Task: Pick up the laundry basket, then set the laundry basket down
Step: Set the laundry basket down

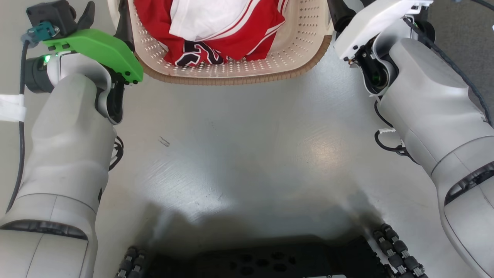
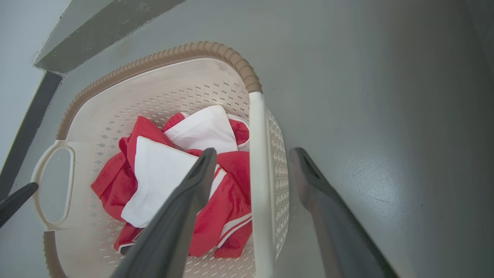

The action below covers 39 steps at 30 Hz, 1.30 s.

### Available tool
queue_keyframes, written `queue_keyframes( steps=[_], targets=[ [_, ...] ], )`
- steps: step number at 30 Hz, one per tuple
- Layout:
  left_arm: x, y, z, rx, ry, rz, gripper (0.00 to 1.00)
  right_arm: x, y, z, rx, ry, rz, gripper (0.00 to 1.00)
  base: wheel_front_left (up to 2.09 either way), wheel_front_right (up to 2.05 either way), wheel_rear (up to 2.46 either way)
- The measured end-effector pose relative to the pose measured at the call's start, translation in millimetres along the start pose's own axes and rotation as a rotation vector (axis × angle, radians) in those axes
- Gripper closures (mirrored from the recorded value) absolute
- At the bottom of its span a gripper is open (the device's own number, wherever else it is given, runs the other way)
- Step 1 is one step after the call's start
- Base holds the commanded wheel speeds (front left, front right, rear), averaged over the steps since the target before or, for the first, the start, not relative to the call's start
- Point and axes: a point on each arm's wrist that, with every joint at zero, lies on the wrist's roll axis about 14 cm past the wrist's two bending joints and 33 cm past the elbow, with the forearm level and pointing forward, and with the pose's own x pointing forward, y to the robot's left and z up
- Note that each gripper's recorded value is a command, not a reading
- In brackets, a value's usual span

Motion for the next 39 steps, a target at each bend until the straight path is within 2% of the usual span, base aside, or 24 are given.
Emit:
queue_keyframes(
  steps=[17, 39],
  targets=[
    [-34.8, -12.0, 31.3, -0.019, -0.072, -0.019, 0.00, -33.8, 14.1, 30.2, -0.024, -0.062, -0.002, 0.00, 0.00, 0.00, 0.00],
    [-118.0, -44.3, 91.4, -0.027, -0.252, -0.076, 0.00, -122.2, 41.0, 85.6, -0.095, -0.230, 0.012, 0.00, 0.00, 0.00, 0.00]
  ],
)
